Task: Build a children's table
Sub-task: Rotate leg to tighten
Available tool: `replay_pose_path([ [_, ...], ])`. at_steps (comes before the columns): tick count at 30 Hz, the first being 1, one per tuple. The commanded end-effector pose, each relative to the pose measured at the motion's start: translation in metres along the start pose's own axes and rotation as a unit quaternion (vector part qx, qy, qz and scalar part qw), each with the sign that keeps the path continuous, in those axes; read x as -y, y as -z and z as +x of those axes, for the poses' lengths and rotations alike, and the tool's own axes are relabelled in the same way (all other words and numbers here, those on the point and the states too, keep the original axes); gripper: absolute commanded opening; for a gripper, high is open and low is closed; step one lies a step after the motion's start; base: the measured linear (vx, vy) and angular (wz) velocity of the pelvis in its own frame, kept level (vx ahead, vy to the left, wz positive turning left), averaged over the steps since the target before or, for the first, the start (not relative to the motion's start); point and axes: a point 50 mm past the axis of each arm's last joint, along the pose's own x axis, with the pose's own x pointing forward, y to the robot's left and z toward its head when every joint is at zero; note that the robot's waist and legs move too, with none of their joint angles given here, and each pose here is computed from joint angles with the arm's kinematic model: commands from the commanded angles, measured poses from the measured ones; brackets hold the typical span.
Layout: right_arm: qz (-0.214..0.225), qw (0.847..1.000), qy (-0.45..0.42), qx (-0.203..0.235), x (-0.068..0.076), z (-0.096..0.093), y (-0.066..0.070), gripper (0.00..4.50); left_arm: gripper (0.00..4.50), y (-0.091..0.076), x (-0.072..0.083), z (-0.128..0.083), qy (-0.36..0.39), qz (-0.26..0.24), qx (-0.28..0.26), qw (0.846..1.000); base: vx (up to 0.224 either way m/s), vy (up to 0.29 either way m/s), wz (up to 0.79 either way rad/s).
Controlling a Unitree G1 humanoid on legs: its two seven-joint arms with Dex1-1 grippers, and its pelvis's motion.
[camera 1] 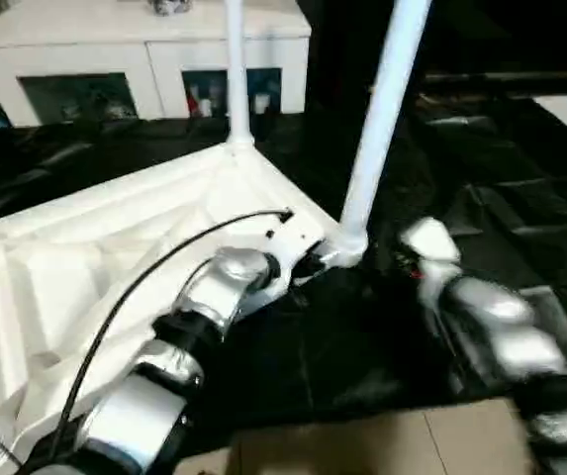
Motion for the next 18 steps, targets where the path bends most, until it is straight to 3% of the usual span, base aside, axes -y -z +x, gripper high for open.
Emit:
replay_pose_path([
  [1, -0.008, 0.999, -0.031, 0.024, 0.0, -0.004, -0.011, 3.84, 0.0, 0.017, 0.003, -0.001, 0.008, -0.01, -0.024, 1.0, 0.0, 0.0, 0.0],
  [4, -0.006, 0.998, -0.05, 0.026, 0.005, -0.019, -0.013, 3.84, 0.0, 0.017, 0.002, -0.003, 0.014, -0.007, -0.022, 1.0, 0.0, 0.0, 0.0],
  [8, 0.004, 0.999, -0.037, 0.032, 0.01, -0.022, -0.015, 3.84, 0.0, 0.018, 0.004, -0.003, 0.026, -0.002, -0.02, 0.999, 0.0, 0.0, 0.0],
  [12, -0.002, 0.998, -0.048, 0.035, 0.006, -0.019, -0.016, 3.84, 0.0, 0.017, 0.01, -0.006, 0.072, 0.024, -0.008, 0.997, 0.0, 0.0, 0.0],
  [14, -0.004, 0.998, -0.06, 0.034, 0.001, -0.011, -0.017, 3.84, 0.0, 0.017, 0.025, -0.015, 0.179, 0.065, 0.014, 0.982, 0.0, 0.0, 0.0],
  [18, -0.005, 0.996, -0.079, 0.039, -0.005, -0.008, -0.019, 3.84, 0.0, 0.018, 0.031, -0.022, 0.227, 0.073, 0.015, 0.971, 0.0, 0.0, 0.0],
])
